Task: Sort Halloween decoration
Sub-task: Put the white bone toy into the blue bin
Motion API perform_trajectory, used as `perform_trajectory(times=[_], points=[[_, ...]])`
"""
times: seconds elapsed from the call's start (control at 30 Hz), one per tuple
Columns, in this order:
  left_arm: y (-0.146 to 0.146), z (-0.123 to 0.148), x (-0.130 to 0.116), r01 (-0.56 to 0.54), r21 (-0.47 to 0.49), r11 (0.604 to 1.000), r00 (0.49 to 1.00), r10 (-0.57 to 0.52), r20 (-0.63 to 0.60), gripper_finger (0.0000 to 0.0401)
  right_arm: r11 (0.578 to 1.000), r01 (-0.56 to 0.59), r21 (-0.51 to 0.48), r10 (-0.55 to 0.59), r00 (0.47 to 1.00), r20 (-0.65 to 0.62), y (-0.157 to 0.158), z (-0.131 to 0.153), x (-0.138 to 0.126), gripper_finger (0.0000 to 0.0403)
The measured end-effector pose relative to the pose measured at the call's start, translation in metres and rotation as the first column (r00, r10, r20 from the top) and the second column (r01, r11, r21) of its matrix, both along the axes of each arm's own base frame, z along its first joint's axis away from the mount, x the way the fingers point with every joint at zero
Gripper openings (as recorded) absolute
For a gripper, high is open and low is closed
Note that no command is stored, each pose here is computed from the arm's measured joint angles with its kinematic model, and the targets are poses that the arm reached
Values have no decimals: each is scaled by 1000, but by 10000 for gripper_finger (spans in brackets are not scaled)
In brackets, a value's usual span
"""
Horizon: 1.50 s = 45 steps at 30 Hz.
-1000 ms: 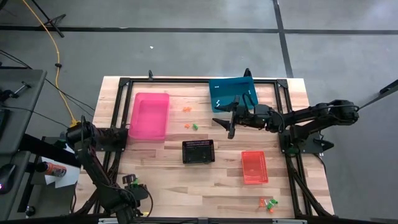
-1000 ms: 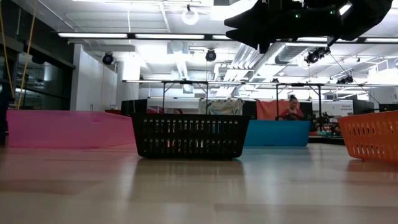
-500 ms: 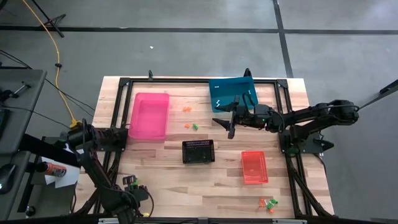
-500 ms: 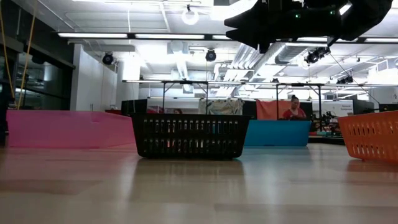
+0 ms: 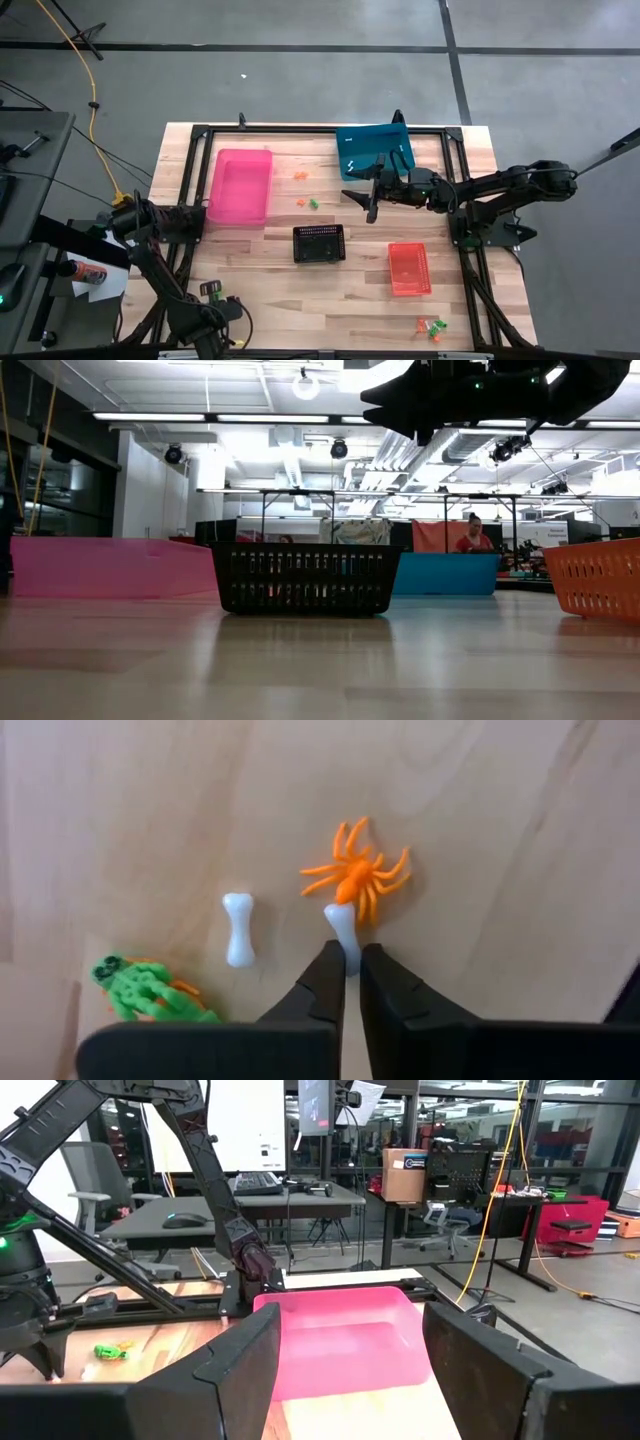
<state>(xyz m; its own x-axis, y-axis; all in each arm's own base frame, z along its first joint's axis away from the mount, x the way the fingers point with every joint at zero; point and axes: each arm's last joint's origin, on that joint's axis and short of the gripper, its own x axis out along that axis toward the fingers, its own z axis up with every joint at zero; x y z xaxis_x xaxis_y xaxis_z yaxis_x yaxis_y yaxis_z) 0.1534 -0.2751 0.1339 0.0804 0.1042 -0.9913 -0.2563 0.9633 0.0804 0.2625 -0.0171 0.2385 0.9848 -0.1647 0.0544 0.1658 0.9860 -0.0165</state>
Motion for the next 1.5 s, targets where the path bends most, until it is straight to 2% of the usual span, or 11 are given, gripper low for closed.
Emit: perform_trajectory(times=[0.3,0.47,0.63,0.73,0.83,0.97,1.13,1.2,1.33,1.5], points=[[6,8,-4,-14,10,1000,1000,14,-22,1,1000,0,0,0,1000,-5,0,0,0,240],[12,22,-8,-29,3,1000,998,29,-53,1,1000,0,0,0,1000,-5,0,0,0,240],[23,45,-11,-41,-48,998,995,36,-97,1,1000,0,0,0,1000,-7,0,-1,0,240],[35,67,-5,-17,-65,998,1000,18,15,1,1000,0,7,0,1000,-6,0,-1,0,240],[52,86,9,32,-4,999,976,-30,217,1,1000,-1,27,1,1000,-3,0,-1,0,240],[77,96,42,101,82,991,897,-127,423,1,999,-3,50,3,1000,-5,0,-1,0,240],[119,64,89,249,67,966,786,-242,569,1,997,-3,71,4,1000,-24,0,-3,0,240],[141,48,101,285,53,957,728,-252,638,0,997,-2,71,4,999,-34,0,-4,0,240],[188,33,114,247,75,966,626,-219,748,0,998,-2,69,4,999,-35,0,-4,0,240],[228,41,122,164,257,952,396,-303,867,0,998,-19,67,22,999,-32,1,-4,0,240]])
